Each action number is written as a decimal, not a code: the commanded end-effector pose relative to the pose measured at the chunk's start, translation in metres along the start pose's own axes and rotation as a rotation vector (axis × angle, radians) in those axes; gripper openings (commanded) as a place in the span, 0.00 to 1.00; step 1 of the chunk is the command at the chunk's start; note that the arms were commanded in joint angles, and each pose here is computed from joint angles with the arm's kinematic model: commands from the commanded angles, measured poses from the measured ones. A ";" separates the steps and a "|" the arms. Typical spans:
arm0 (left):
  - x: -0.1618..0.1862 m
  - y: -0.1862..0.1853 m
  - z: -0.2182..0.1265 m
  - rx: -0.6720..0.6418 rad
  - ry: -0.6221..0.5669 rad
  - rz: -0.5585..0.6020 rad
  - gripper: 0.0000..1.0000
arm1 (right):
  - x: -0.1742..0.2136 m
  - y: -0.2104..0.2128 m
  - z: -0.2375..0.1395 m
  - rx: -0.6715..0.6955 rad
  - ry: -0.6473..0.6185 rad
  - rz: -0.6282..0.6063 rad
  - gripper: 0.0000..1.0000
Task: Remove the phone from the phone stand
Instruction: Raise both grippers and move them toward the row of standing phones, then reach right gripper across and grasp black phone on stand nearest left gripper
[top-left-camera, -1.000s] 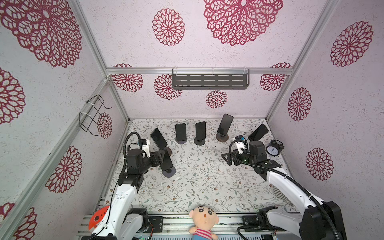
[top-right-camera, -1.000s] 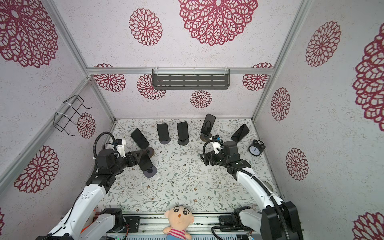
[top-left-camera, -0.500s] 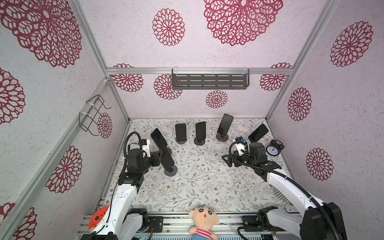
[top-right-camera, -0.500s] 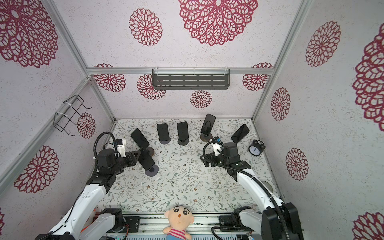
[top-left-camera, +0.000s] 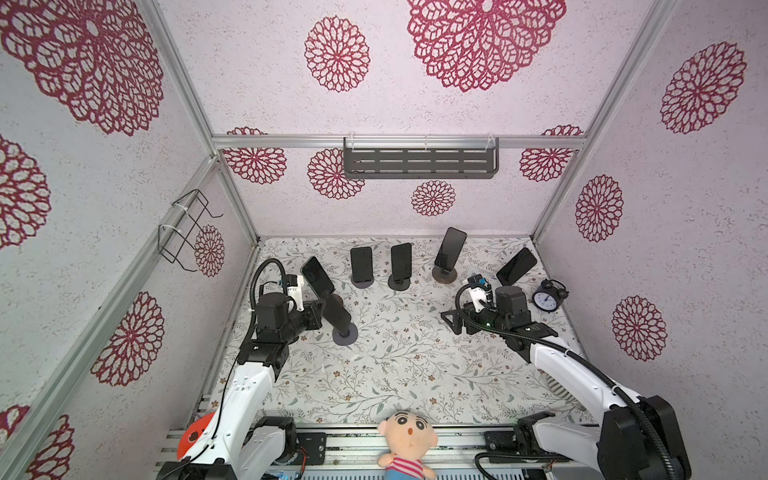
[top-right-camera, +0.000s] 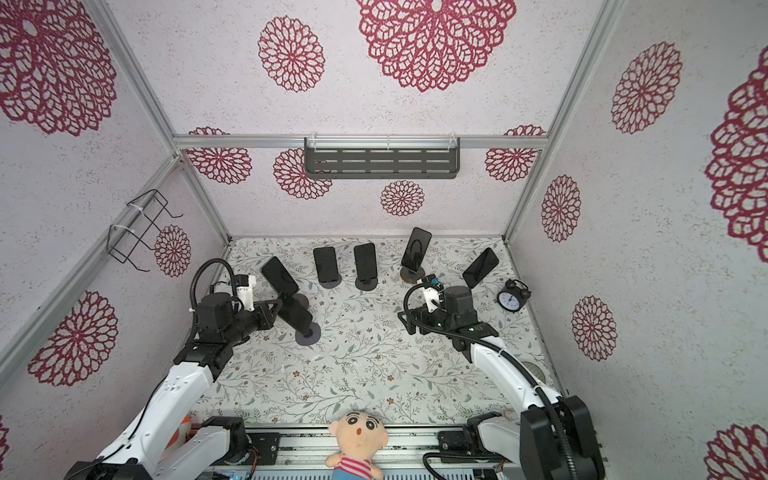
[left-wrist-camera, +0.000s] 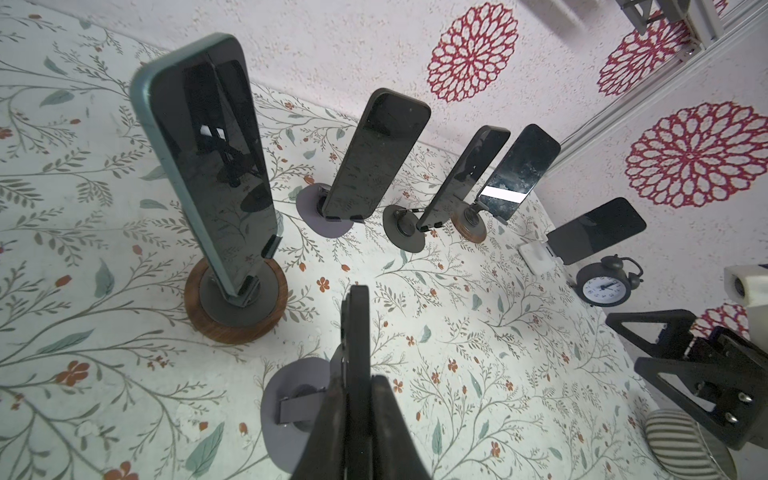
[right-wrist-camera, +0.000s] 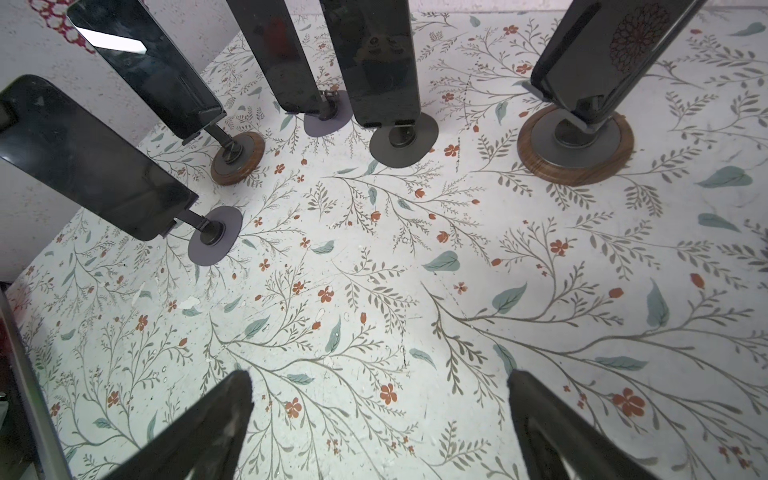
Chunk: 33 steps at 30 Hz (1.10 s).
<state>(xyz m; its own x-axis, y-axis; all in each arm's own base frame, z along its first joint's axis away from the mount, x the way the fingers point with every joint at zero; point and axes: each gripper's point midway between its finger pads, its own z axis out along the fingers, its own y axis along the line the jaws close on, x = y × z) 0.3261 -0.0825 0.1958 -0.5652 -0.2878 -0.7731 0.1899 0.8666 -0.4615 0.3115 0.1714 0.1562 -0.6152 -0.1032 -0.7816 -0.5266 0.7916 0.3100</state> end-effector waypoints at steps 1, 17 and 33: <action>-0.020 -0.017 -0.002 0.042 -0.029 0.030 0.11 | -0.012 0.010 0.001 -0.039 -0.031 -0.007 0.99; -0.078 -0.069 -0.002 0.117 0.178 0.021 0.00 | -0.061 0.046 -0.020 -0.037 -0.053 -0.134 0.92; -0.044 -0.141 0.057 0.372 0.468 0.013 0.00 | -0.077 0.144 0.009 0.031 0.032 -0.295 0.95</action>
<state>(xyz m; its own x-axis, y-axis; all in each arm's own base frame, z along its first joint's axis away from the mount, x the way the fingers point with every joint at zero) 0.3747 -0.2014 0.2548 -0.8434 -0.0270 -0.5367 0.3594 0.7142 -0.6006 0.2866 0.2932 0.2559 -0.4566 -0.3281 -0.8270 -0.6873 0.7203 0.0937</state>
